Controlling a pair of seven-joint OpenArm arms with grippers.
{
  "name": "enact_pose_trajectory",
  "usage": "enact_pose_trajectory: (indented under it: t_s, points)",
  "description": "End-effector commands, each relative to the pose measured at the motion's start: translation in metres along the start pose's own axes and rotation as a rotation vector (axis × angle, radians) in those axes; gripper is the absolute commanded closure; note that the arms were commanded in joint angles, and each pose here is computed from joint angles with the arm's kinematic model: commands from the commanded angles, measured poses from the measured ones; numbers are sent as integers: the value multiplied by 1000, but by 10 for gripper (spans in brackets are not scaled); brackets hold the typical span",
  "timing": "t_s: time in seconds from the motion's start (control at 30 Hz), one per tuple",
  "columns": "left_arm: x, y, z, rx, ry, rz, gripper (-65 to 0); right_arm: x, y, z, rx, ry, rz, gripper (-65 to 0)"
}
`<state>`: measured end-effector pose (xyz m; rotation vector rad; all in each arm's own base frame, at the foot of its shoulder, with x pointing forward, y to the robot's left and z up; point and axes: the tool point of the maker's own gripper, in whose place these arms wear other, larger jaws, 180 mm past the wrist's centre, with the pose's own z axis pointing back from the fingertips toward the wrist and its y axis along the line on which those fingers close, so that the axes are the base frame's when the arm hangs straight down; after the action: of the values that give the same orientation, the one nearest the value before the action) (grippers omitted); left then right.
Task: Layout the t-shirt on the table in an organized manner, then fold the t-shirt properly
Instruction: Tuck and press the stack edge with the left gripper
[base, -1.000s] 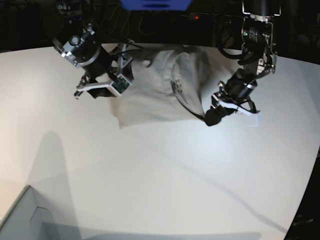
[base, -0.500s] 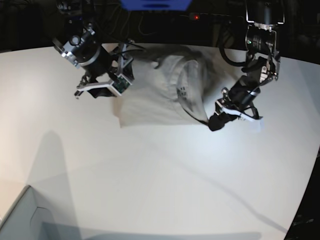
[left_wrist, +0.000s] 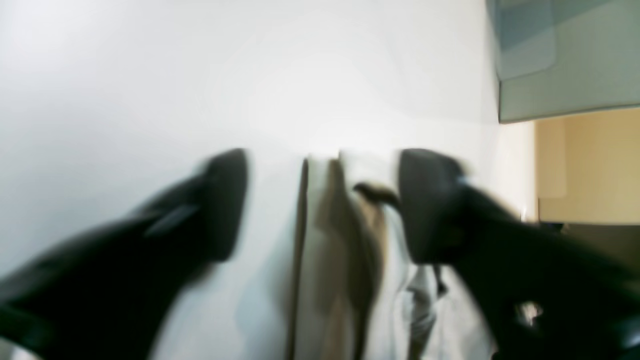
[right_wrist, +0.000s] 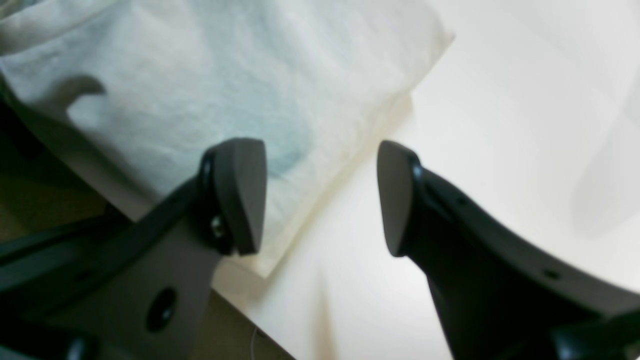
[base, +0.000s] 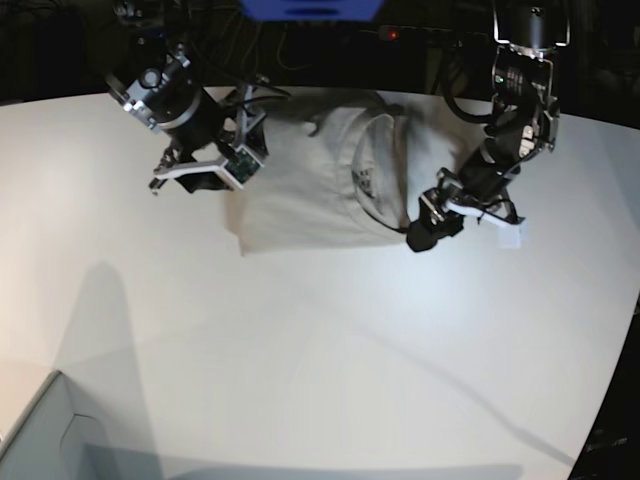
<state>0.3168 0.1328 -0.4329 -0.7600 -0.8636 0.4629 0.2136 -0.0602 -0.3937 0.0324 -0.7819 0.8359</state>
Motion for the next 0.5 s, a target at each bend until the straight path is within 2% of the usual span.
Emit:
enact_pose_trajectory:
  t_s: [0.0,0.1,0.47]
  points:
    - [10,-10,4,-37,-33,-16,-551,10,-1,3,-2,-40,-1,-338]
    - [0,-16,16,-55,-30,-10,-645,7,2,4,4,-35,-5,-338]
    - [-71,-23,19,-47,60,108,-650,8,2,3,5,-34,-4,-338]
